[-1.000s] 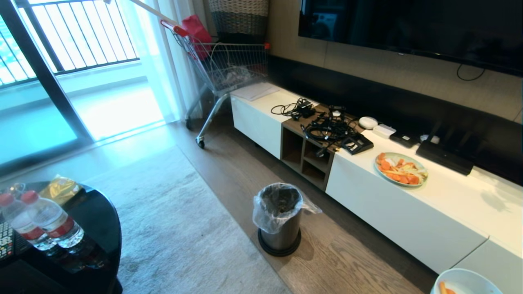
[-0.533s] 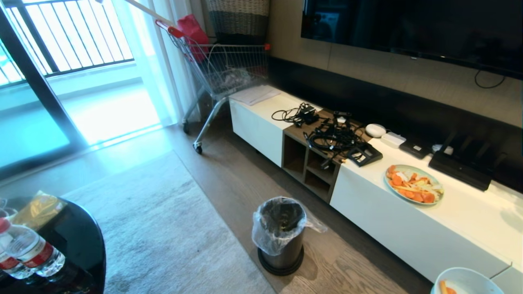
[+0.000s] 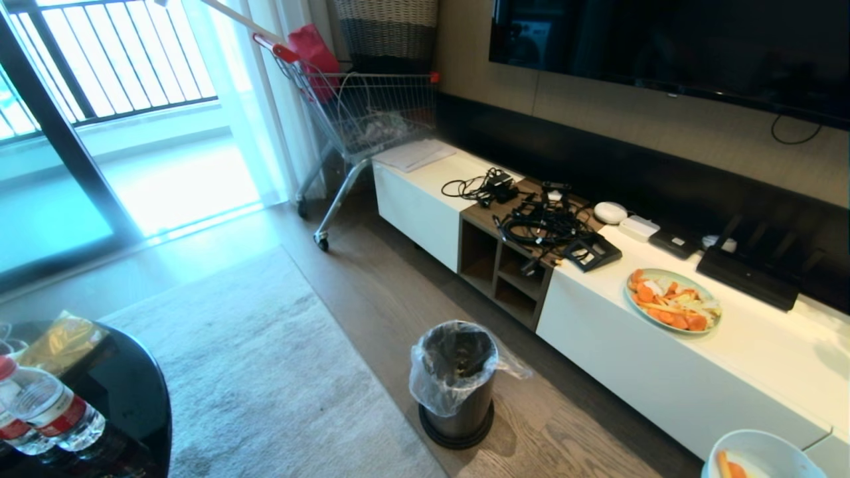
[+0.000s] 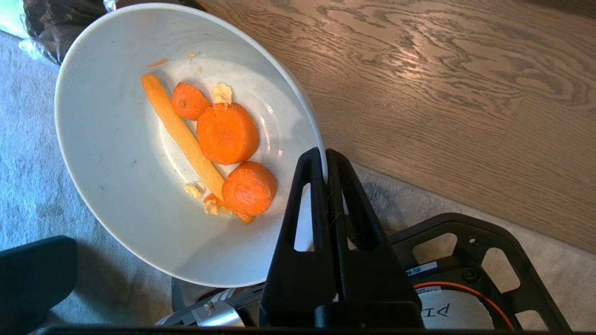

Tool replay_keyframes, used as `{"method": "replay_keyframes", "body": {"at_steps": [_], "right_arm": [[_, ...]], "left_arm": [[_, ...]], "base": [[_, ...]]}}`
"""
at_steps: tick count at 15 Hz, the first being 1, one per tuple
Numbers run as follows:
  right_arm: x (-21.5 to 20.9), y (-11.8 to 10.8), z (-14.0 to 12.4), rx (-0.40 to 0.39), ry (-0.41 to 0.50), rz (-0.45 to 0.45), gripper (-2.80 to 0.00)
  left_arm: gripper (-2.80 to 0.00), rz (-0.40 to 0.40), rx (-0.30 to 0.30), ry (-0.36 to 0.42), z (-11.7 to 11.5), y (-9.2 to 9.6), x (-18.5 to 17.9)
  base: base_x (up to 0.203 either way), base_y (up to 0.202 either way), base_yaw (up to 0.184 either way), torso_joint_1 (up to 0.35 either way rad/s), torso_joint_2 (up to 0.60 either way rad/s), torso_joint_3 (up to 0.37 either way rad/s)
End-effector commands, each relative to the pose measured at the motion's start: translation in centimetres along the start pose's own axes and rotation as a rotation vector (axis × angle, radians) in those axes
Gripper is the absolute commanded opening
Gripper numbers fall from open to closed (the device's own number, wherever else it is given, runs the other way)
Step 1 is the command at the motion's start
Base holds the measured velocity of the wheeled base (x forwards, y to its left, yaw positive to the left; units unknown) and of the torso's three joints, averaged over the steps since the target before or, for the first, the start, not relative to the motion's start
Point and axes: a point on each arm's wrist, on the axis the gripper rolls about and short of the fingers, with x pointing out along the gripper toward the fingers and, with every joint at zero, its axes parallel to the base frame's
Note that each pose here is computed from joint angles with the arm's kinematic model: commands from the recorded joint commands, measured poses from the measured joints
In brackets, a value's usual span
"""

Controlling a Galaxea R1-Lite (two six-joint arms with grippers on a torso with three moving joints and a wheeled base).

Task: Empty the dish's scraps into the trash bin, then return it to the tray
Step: Move the bowl over the trash can

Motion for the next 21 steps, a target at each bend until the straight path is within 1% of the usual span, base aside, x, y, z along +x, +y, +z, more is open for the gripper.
{"method": "replay_keyframes", "body": {"at_steps": [1, 5, 7, 13, 21], "right_arm": [[0.0, 0.0, 0.0, 0.004, 0.001, -0.003, -2.80], [-0.1, -0.1, -0.1, 0.005, -0.005, 0.002, -2.80], [-0.1, -0.2, -0.2, 0.003, 0.008, -0.008, -2.80], [-0.1, -0.2, -0.2, 0.005, 0.003, -0.005, -2.80], [-0.8, 0.7, 1.1, 0.010, -0.046, 0.029, -2.80]], "left_arm": [[-2.80, 0.000, -0.001, -0.001, 0.0, 0.0, 0.0], [-2.80, 0.000, -0.001, -0.001, 0.0, 0.0, 0.0], [-2.80, 0.000, -0.002, -0.001, 0.0, 0.0, 0.0], [-2.80, 0.000, -0.002, -0.001, 0.0, 0.0, 0.0], [-2.80, 0.000, -0.004, -0.001, 0.0, 0.0, 0.0]], "base": [[0.000, 0.000, 0.000, 0.000, 0.00, 0.000], [0.000, 0.000, 0.000, 0.000, 0.00, 0.000], [0.000, 0.000, 0.000, 0.005, 0.00, -0.078], [0.000, 0.000, 0.000, 0.004, 0.00, -0.183], [0.000, 0.000, 0.000, 0.003, 0.00, -0.199]]}}
